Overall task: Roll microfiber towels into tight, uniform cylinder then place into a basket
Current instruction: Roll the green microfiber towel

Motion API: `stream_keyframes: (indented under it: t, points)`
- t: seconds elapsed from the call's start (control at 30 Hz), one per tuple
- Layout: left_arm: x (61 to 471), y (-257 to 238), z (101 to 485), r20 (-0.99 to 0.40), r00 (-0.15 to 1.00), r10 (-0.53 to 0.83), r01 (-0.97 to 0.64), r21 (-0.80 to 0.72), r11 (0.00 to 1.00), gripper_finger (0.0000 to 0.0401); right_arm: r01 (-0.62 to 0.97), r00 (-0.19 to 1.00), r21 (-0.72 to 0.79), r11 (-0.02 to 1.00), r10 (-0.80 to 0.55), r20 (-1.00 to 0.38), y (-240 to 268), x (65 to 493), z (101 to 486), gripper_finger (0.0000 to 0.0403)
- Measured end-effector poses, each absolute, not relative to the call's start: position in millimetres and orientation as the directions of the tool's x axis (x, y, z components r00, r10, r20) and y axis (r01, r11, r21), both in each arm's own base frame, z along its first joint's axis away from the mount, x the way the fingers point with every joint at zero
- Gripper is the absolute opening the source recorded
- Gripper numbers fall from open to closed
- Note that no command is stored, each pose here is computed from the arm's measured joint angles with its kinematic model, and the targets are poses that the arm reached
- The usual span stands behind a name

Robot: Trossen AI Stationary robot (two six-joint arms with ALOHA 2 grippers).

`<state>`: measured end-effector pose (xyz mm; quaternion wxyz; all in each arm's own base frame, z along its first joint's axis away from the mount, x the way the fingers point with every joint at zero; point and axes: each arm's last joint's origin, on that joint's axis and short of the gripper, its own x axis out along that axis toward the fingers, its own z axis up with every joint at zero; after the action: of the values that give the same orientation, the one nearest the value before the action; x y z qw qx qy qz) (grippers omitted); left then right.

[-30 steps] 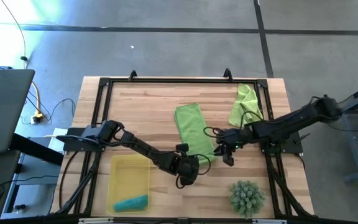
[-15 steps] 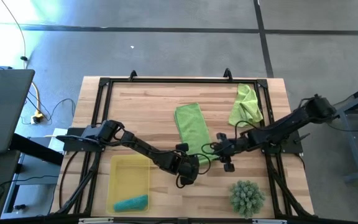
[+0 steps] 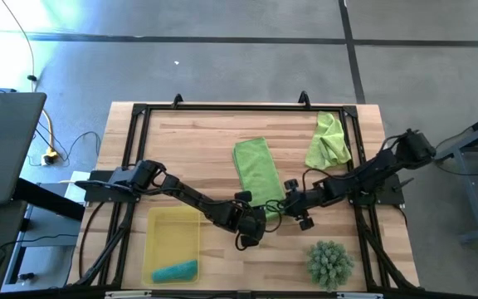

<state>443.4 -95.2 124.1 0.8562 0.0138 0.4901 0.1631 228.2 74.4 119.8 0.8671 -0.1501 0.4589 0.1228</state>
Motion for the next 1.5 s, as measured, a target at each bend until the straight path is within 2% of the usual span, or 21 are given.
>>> stream_keyframes:
  t: [0.2, 0.3, 0.5, 0.67, 0.8, 0.93, 1.0, 1.13, 1.3, 1.5]
  points:
    - [443.0, -95.2, 123.9, -0.837, 0.462, 0.293, -0.282, 0.174, 0.943, 0.0003, -0.290, 0.518, -0.105, 0.951, 0.064, -0.853, 74.4, 228.4, 113.2, 0.0175]
    - [442.0, -94.9, 125.4, -0.839, 0.457, 0.295, -0.296, 0.169, 0.940, 0.0010, -0.264, 0.512, -0.087, 0.961, 0.063, -0.857, 74.3, 227.7, 112.6, 0.0159]
    - [435.5, -94.1, 136.1, -0.859, 0.429, 0.281, -0.284, 0.167, 0.944, 0.0068, -0.233, 0.499, -0.057, 0.971, 0.069, -0.864, 74.4, 226.8, 111.8, 0.0095]
    - [427.4, -94.3, 144.9, -0.894, 0.357, 0.270, -0.253, 0.185, 0.950, 0.0125, -0.197, 0.499, -0.044, 0.979, 0.062, -0.864, 74.0, 226.7, 111.4, 0.0040]
    - [429.4, -101.7, 157.3, -0.905, 0.356, 0.233, -0.183, 0.177, 0.967, 0.0147, -0.152, 0.494, 0.011, 0.988, 0.086, -0.865, 72.5, 227.4, 111.4, 0.0007]
    - [433.0, -118.3, 170.3, -0.887, 0.411, 0.209, -0.076, 0.195, 0.978, 0.0147, -0.086, 0.485, 0.180, 0.980, 0.199, -0.851, 67.1, 230.4, 114.4, 0.0004]
    - [433.4, -125.2, 172.0, -0.864, 0.443, 0.240, -0.054, 0.242, 0.969, 0.0144, -0.054, 0.482, 0.261, 0.964, 0.254, -0.839, 62.0, 232.2, 115.8, 0.0002]
    - [439.9, -128.7, 169.0, -0.790, 0.508, 0.343, -0.112, 0.334, 0.936, 0.0144, 0.022, 0.466, 0.408, 0.913, 0.351, -0.812, 51.6, 234.8, 116.8, 0.0001]
    - [449.4, -123.9, 152.9, -0.770, 0.523, 0.365, -0.143, 0.342, 0.929, 0.0154, 0.104, 0.456, 0.483, 0.869, 0.390, -0.800, 44.0, 235.5, 116.8, 0.0001]
    - [454.8, -117.4, 134.4, -0.785, 0.500, 0.366, -0.147, 0.340, 0.929, 0.0168, 0.111, 0.452, 0.487, 0.867, 0.392, -0.801, 43.5, 235.2, 116.7, 0.0000]
